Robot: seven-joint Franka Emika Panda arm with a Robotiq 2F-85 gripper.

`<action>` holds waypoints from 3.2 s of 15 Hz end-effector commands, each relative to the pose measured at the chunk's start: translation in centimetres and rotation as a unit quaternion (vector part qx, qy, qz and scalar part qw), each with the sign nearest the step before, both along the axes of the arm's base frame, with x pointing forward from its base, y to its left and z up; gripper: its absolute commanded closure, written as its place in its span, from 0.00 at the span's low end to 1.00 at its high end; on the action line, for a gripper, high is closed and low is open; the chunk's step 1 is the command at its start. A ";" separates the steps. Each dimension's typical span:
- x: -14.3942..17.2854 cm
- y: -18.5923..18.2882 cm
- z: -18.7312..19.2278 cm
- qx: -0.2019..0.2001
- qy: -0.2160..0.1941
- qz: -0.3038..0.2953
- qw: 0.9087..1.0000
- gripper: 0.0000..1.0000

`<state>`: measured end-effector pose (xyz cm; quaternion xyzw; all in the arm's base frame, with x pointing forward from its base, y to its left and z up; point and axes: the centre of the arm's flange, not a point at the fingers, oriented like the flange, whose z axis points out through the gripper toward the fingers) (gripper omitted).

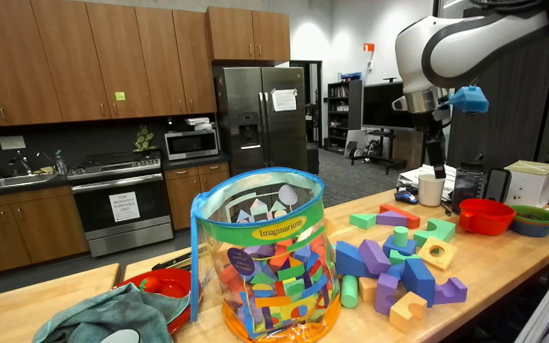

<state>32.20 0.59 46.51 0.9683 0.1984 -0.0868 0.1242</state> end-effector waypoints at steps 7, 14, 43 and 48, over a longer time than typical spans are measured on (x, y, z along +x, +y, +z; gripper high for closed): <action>6.0 4.0 3.6 0.066 -0.078 0.033 0.994 0.00; 8.1 9.2 5.7 0.134 -0.102 0.086 0.982 0.00; 13.7 33.0 6.7 0.047 -0.105 0.229 0.967 0.00; 13.5 35.3 6.5 0.069 -0.064 0.250 0.964 0.00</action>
